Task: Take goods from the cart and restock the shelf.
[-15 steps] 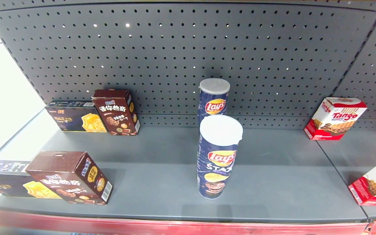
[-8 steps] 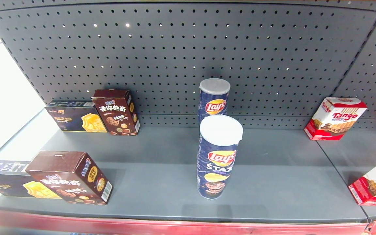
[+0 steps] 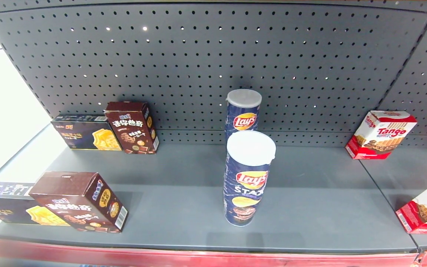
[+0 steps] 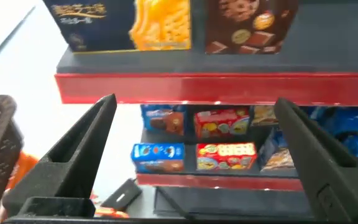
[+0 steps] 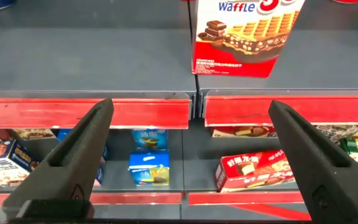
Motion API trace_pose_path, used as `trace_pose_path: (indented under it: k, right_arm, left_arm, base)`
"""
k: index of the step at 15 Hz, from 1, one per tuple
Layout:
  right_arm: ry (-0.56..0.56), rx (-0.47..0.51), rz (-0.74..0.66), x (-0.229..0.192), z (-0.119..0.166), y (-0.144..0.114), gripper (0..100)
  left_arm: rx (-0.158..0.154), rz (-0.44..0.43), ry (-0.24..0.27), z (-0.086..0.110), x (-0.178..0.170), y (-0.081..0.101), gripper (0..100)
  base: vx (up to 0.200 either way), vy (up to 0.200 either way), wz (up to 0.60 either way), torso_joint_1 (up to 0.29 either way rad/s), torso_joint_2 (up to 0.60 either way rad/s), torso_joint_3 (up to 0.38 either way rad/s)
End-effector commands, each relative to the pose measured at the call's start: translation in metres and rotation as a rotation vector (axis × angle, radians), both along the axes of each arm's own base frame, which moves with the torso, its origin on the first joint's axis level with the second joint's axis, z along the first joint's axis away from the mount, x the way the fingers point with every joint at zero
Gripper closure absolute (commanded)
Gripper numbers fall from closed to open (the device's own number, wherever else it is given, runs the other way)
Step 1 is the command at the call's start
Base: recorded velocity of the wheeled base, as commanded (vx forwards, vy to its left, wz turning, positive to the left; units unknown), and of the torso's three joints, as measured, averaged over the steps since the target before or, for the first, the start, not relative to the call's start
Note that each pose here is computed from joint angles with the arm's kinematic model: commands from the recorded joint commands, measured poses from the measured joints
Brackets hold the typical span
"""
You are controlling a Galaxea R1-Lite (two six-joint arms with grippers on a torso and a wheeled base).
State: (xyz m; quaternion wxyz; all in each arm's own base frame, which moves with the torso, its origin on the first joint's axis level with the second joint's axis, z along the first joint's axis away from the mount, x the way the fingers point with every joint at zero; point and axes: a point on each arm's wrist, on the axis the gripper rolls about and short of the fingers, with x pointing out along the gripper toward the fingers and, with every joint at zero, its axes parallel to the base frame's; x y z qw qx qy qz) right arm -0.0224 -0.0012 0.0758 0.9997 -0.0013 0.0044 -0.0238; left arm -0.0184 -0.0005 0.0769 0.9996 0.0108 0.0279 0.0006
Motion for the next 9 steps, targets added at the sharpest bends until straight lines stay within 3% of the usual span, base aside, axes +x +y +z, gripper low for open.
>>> trace_pose_path:
  k: [1, 3, 4, 5, 9]
  right_arm:
    - [0.002, -0.001, 0.0, 0.0001, 0.0, 0.0, 0]
    - [0.002, -0.001, 0.0, 0.0001, 0.0, 0.0, 0]
    - [0.004, -0.001, 0.0, 0.0001, -0.0002, -0.0001, 0]
    - [0.002, -0.001, 0.0, 0.0001, 0.0, -0.0001, 0]
    - [0.002, -0.001, -0.001, 0.0001, 0.0, 0.0, 0]
  left_arm:
    - [0.0, -0.046, -0.05, -0.0009, -0.0038, -0.0003, 0]
    - [0.004, -0.02, -0.051, -0.0009, -0.0039, 0.0002, 0]
    - [0.0, 0.053, -0.053, -0.001, -0.004, 0.0019, 0]
    - [-0.001, 0.069, -0.053, -0.001, -0.004, 0.0022, 0]
    - [-0.001, 0.069, -0.054, -0.001, -0.0041, 0.0022, 0]
  base:
    - [0.0, 0.0, 0.0, 0.0, 0.0, 0.0]
    - [0.0, 0.0, 0.0, 0.0, 0.0, 0.0]
    - [0.0, 0.0, 0.0, 0.0, 0.0, 0.0]
    - [0.0, 0.0, 0.0, 0.0, 0.0, 0.0]
    - [0.0, 0.0, 0.0, 0.0, 0.0, 0.0]
